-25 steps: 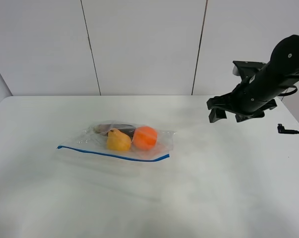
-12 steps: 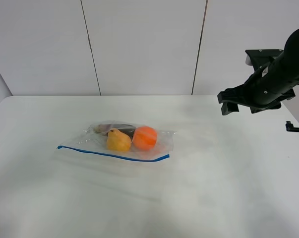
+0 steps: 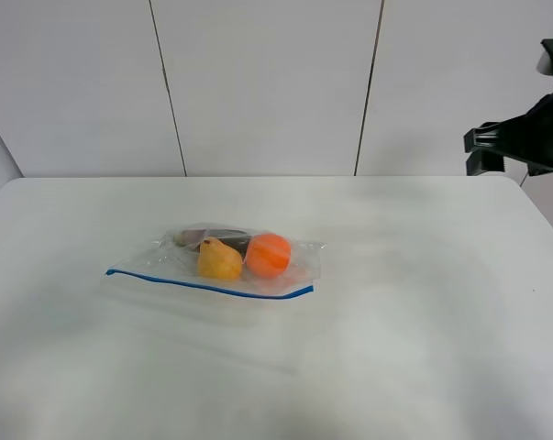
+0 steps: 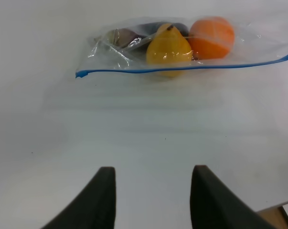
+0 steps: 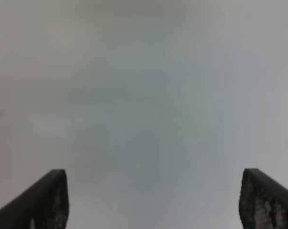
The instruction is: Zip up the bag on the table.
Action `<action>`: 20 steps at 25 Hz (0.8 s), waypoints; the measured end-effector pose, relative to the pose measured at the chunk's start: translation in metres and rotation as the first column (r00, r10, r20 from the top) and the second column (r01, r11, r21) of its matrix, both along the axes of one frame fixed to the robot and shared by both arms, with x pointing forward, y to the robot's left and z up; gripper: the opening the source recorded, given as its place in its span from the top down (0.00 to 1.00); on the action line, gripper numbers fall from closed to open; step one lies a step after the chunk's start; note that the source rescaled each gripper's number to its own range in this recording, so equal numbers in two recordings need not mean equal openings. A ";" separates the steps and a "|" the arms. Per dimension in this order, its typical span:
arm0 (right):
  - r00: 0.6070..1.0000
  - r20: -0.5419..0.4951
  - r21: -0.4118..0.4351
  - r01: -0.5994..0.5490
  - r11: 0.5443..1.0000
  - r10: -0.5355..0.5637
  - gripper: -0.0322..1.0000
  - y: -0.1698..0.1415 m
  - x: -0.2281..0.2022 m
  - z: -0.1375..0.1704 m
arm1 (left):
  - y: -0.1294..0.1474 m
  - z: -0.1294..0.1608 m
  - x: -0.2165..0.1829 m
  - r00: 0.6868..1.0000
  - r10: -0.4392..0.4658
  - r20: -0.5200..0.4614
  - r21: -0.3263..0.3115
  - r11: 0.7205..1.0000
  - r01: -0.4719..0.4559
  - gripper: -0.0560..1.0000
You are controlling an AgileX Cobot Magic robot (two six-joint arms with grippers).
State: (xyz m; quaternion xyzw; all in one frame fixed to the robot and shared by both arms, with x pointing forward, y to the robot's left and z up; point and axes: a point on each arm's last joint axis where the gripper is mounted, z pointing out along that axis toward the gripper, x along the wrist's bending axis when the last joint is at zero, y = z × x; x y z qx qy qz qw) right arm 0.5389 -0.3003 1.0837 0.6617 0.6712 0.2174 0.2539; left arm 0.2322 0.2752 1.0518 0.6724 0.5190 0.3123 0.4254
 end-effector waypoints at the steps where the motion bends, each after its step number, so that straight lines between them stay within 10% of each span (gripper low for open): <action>1: 1.000 0.008 -0.001 0.018 1.000 -0.018 0.00 -0.006 -0.001 0.002 | 0.000 0.000 0.000 1.000 0.000 0.000 0.000 1.000 0.000 0.31; 20: 0.960 0.276 0.009 0.047 0.999 -0.047 0.00 -0.010 -0.094 0.090 | 0.000 0.000 0.000 1.000 0.000 0.000 0.000 1.000 0.000 0.31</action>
